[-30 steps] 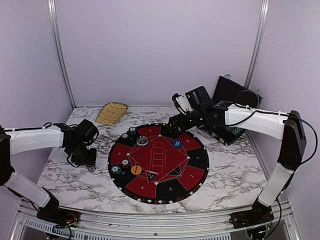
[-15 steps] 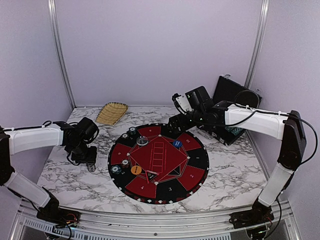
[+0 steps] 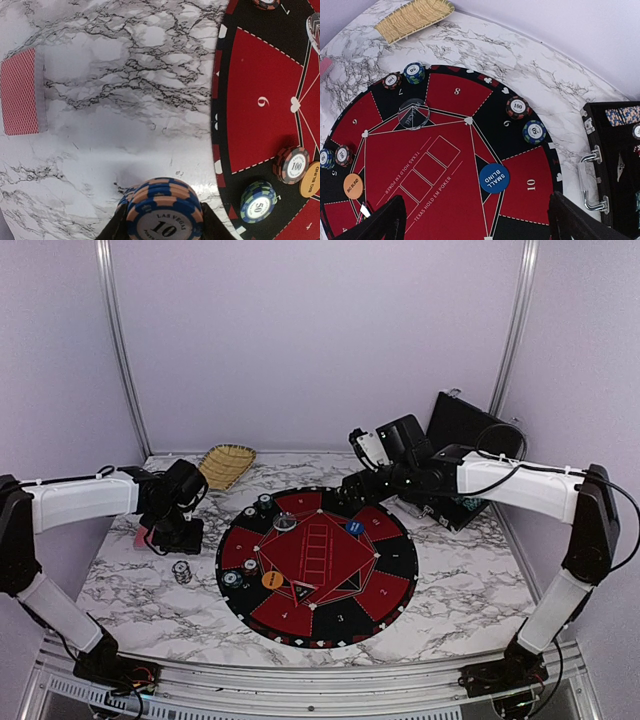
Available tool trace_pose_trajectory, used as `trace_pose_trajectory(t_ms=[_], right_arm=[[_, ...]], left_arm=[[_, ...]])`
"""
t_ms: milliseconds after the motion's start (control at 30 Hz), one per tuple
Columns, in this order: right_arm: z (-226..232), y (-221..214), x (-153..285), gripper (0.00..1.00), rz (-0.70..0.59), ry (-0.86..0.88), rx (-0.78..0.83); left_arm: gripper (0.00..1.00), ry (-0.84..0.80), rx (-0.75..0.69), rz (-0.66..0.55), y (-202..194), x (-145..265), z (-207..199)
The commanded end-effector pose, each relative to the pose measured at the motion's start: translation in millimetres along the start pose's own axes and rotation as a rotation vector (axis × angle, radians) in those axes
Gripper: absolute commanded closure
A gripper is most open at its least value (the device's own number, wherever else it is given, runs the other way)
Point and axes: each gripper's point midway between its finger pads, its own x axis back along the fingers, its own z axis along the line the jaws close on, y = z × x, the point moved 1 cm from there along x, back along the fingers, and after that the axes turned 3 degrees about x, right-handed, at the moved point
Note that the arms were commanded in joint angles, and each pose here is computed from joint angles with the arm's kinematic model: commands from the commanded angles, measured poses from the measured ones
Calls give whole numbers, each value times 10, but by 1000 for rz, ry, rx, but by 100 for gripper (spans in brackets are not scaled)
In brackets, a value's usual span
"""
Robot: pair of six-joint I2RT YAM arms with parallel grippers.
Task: Distribute texas hold em gaming equipment
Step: Pick up the pile of poker chips from the pile of poker chips, then place the pile of poker chips at the dealer area.
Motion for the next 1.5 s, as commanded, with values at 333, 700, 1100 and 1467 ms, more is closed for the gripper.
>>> trace_pose_trajectory(t_ms=[333, 700, 1100, 1467], right_arm=[[-68, 99, 303, 4, -94, -18, -62], [-93, 31, 333, 4, -88, -17, -68], [-202, 19, 335, 4, -84, -23, -77], [-264, 7, 249, 4, -71, -18, -83]], left_arm=[[59, -48, -85, 42, 493, -198, -474], [59, -67, -109, 66, 790, -518, -794], [59, -49, -142, 85, 1019, -843, -980], [59, -12, -162, 99, 1073, -981, -974]])
